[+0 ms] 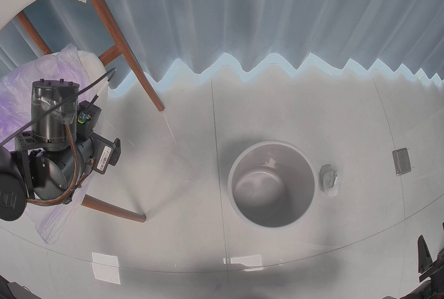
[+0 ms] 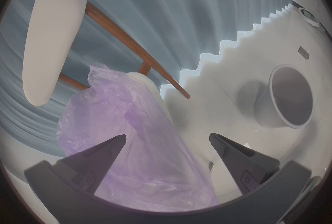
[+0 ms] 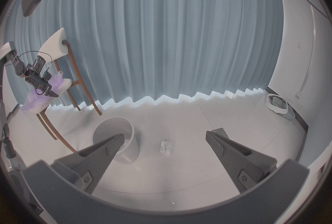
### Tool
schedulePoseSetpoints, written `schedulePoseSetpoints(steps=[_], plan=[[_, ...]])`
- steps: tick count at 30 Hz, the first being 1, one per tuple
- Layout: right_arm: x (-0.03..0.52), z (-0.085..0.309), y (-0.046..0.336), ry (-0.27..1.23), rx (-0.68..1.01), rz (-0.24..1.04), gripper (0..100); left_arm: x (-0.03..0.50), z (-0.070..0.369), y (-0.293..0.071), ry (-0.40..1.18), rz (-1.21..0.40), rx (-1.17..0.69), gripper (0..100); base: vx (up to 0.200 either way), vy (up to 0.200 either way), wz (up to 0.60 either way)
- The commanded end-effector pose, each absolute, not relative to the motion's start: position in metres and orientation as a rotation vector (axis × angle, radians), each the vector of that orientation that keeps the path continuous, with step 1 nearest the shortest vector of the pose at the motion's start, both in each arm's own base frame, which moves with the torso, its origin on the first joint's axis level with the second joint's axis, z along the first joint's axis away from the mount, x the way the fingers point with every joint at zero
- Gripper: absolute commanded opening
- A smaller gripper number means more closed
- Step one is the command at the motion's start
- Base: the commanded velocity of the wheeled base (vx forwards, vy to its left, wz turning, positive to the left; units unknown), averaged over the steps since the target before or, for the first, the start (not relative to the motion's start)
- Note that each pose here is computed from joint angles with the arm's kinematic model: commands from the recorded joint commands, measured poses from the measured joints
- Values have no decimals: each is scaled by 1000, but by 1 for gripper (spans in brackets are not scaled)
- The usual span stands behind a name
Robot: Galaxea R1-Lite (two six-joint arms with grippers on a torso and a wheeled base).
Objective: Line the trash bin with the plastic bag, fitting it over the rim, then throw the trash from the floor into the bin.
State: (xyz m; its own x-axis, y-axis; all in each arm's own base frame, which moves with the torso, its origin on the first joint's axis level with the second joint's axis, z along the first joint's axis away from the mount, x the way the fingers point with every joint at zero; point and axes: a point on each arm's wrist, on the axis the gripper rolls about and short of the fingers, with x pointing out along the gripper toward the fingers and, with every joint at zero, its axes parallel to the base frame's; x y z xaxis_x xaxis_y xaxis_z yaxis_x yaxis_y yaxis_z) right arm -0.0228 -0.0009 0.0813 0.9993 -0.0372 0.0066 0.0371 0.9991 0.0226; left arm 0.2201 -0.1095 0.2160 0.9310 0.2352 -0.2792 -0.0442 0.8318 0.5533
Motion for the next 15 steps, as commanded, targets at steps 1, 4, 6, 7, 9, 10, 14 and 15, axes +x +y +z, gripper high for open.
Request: schedulePoseSetpoints(steps=[1, 4, 6, 7, 9, 10, 14, 15], plan=[[-23, 76, -1, -7, 22, -37, 100, 225, 211, -104, 369, 175, 583, 100, 0, 0, 0], [-23, 76, -1, -7, 22, -37, 100, 226, 208, -101, 383, 181, 597, 100, 0, 0, 0], [-23, 76, -1, -7, 22, -37, 100, 227, 208, -101, 378, 183, 597, 100, 0, 0, 0], [-23, 76, -1, -7, 22, -37, 100, 228, 208, -102, 374, 184, 594, 100, 0, 0, 0], [-23, 76, -1, -8, 22, -37, 100, 229, 208, -101, 372, 186, 597, 100, 0, 0, 0], [-23, 76, -1, -7, 22, -37, 100, 229, 207, -100, 375, 189, 599, 100, 0, 0, 0], [-23, 76, -1, -7, 22, -37, 100, 229, 201, -92, 399, 203, 616, 0, 0, 0, 0], [-23, 76, -1, -8, 22, -37, 100, 229, 201, -92, 392, 204, 609, 0, 0, 0, 0]])
